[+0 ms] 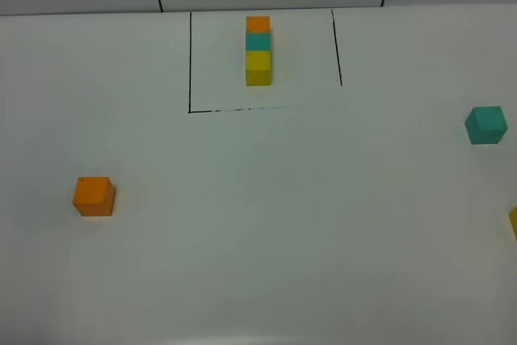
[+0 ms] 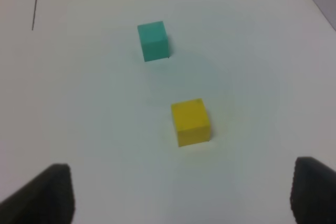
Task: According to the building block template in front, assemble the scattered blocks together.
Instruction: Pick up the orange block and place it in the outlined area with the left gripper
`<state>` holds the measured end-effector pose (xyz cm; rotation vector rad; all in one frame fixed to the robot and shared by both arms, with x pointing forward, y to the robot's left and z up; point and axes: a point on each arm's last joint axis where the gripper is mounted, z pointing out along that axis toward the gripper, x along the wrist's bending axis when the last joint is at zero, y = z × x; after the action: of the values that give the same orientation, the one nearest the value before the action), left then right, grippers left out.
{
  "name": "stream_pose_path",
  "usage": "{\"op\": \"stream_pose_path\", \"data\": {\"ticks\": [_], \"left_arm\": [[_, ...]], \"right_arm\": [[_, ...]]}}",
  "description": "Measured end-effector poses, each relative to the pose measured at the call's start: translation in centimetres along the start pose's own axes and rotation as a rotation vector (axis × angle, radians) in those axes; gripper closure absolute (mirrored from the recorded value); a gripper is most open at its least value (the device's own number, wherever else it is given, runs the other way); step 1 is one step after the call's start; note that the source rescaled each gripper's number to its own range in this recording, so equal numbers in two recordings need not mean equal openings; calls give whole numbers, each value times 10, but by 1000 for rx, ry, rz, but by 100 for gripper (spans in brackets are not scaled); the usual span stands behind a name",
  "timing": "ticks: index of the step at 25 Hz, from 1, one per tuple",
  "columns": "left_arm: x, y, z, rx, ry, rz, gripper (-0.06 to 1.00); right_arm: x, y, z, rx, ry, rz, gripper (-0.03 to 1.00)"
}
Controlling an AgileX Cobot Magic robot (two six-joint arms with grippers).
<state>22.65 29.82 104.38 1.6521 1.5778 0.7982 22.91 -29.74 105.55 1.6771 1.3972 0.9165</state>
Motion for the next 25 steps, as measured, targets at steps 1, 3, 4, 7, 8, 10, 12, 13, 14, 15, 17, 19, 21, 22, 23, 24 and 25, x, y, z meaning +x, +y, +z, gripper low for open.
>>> {"op": "stream_pose_path", "data": {"ticks": [1, 3, 4, 7, 8, 10, 12, 13, 14, 15, 17, 19, 21, 22, 23, 24, 25], "left_arm": [[0, 0, 0, 0, 0, 0, 17], [0, 0, 0, 0, 0, 0, 17], [0, 0, 0, 0, 0, 0, 17], [0, 0, 0, 0, 0, 0, 17], [0, 0, 0, 0, 0, 0, 17], [0, 0, 0, 0, 0, 0, 17], [0, 0, 0, 0, 0, 0, 17], [0, 0, 0, 0, 0, 0, 17], [0, 0, 0, 0, 0, 0, 17], [0, 0, 0, 0, 0, 0, 17], [0, 0, 0, 0, 0, 0, 17], [0, 0, 0, 0, 0, 0, 17], [0, 0, 0, 0, 0, 0, 17], [0, 0, 0, 0, 0, 0, 17], [0, 0, 0, 0, 0, 0, 17], [0, 0, 0, 0, 0, 0, 17], [0, 0, 0, 0, 0, 0, 17]], "right_arm": [[0, 0, 0, 0, 0, 0, 27], [0, 0, 0, 0, 0, 0, 27], [0, 0, 0, 0, 0, 0, 27], [0, 0, 0, 0, 0, 0, 27], [0, 0, 0, 0, 0, 0, 27], [0, 0, 0, 0, 0, 0, 27], [0, 0, 0, 0, 0, 0, 27], [0, 0, 0, 0, 0, 0, 27], [0, 0, 0, 0, 0, 0, 27], [0, 0, 0, 0, 0, 0, 27], [0, 0, 0, 0, 0, 0, 27], [0, 0, 0, 0, 0, -1, 27], [0, 0, 0, 0, 0, -1, 27], [0, 0, 0, 0, 0, -1, 27], [0, 0, 0, 0, 0, -1, 27], [0, 0, 0, 0, 0, -1, 27], [0, 0, 0, 0, 0, -1, 27]]}}
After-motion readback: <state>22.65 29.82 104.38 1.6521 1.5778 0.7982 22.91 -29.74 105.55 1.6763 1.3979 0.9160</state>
